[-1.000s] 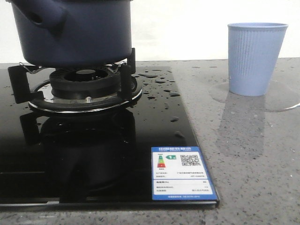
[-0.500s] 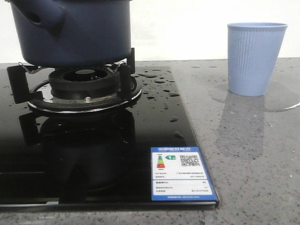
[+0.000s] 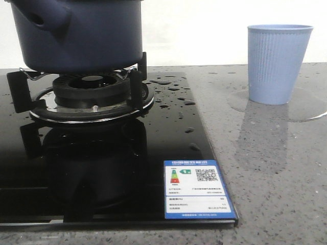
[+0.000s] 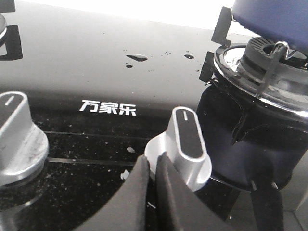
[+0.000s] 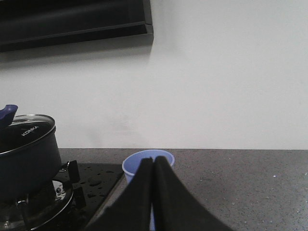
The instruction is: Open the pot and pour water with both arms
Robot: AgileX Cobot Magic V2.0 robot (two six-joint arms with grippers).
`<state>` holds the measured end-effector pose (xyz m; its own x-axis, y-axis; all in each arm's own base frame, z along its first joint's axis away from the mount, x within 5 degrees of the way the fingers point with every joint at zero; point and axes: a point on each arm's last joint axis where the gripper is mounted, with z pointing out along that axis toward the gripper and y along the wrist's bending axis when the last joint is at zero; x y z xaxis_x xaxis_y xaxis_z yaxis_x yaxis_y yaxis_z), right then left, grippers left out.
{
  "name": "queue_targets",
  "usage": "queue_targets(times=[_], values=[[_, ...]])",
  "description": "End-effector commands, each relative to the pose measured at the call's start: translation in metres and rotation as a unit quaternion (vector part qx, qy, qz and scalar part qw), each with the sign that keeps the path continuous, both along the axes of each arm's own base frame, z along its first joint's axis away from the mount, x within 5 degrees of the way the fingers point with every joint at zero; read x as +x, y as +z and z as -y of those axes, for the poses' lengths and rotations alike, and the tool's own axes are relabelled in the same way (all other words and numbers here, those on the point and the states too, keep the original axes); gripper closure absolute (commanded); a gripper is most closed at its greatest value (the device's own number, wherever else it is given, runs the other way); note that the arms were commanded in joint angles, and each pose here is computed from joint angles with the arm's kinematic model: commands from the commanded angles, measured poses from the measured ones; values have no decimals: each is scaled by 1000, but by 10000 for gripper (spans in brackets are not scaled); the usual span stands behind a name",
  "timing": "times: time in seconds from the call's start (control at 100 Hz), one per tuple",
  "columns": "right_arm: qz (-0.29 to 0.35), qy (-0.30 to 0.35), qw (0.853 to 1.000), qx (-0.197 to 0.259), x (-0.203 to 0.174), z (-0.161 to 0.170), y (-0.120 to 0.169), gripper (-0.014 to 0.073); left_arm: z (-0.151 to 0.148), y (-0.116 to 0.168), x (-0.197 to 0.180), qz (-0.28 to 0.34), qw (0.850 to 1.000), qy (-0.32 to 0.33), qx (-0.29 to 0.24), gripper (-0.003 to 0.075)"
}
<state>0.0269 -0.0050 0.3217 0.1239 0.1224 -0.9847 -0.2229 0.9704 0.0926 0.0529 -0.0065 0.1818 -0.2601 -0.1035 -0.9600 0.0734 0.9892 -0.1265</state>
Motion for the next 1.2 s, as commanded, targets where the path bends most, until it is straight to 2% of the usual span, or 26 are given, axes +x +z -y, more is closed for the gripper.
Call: queue_targets(times=[0.0,0.55,0.66,0.76,0.82,0.94,1.06,1.19], values=[[36,9,999,0,-2,-2,12,666,0,-6,0,12,1000,1,-16,740],[27,6,1000,-2,-1,-1,9,666,0,-6,0,12,1000,1,-16,740],[-48,-32,998,-16,2,4,-9,666,0,-6,0,12,1000,1,-16,740],[-56,-51,992,-97,8,2,-23,666,0,-6,0,12,1000,1,-16,740],[-62,-52,990,-114,12,-2,-35,666,0,-6,0,12,1000,1,-16,740],[-44,-66,992,-99,23,-8,-62,666,0,-6,0,12,1000,1,-16,740],[-10,-116,988,-98,30,-5,-89,666,0,-6,0,12,1000,1,-16,740],[-25,-139,986,-83,28,-2,-116,666,0,-6,0,12,1000,1,-16,740]])
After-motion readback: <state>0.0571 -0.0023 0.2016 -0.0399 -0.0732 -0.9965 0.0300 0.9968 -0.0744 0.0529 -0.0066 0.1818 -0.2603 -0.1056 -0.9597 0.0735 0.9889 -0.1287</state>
